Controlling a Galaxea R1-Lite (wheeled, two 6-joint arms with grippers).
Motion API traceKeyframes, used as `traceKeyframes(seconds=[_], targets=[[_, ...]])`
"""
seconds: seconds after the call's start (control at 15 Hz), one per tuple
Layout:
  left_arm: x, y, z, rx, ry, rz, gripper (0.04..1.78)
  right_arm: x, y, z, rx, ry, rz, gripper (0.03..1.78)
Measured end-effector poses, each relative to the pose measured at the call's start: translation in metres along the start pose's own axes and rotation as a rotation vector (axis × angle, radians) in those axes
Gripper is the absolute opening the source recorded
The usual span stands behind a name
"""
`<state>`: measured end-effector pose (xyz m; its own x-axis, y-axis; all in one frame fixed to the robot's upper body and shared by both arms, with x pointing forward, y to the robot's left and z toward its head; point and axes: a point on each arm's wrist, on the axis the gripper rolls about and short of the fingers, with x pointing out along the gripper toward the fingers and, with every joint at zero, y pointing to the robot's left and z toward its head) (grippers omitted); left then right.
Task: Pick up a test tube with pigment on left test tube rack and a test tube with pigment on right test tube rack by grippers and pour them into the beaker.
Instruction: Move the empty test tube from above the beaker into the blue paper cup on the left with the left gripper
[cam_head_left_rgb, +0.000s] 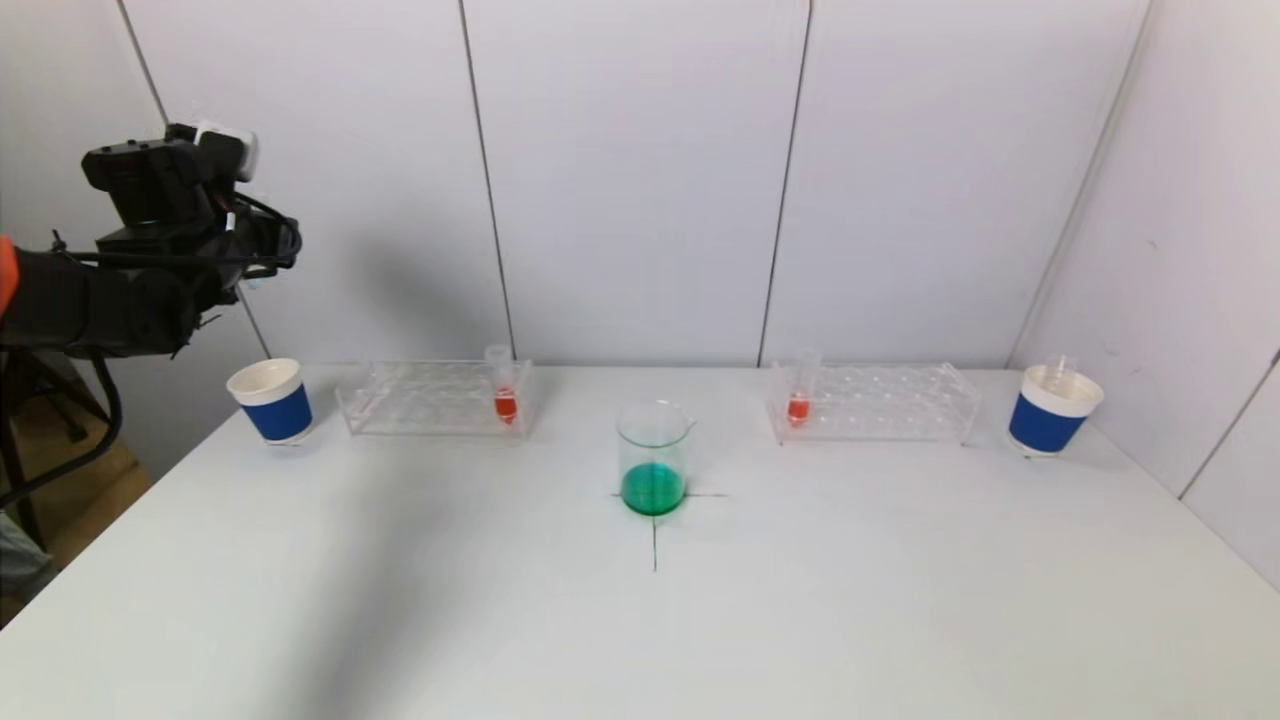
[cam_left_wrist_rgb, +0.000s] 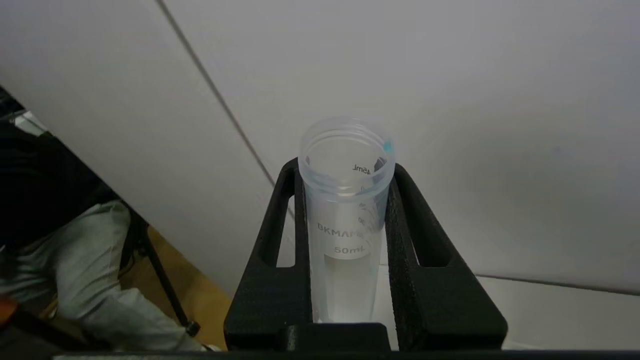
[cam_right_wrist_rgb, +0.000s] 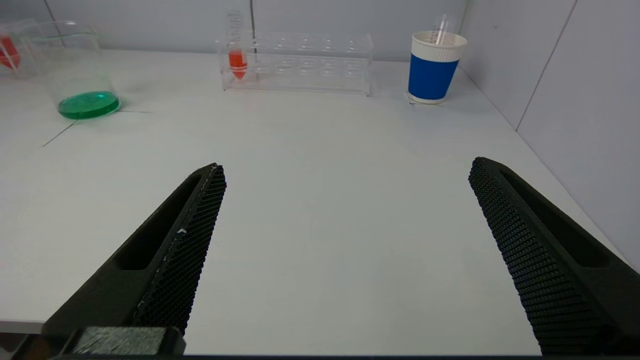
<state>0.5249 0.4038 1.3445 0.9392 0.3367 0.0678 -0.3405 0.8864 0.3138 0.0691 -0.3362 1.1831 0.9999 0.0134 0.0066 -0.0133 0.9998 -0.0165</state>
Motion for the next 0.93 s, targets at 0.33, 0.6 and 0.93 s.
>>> traceKeyframes(seconds=[0.33, 0.6, 0.93], targets=[[0.001, 0.027, -0.025, -0.059, 0.073, 0.069, 0.45, 0.000, 0.000, 0.000, 0.000, 0.000, 0.000, 1.77], [-0.007, 0.024, -0.044, -0.123, 0.139, 0.062, 0.45, 0.000, 0.000, 0.000, 0.000, 0.000, 0.000, 1.77], [-0.011, 0.017, -0.061, -0.181, 0.189, 0.048, 0.45, 0.000, 0.000, 0.000, -0.001, 0.000, 0.000, 1.77]])
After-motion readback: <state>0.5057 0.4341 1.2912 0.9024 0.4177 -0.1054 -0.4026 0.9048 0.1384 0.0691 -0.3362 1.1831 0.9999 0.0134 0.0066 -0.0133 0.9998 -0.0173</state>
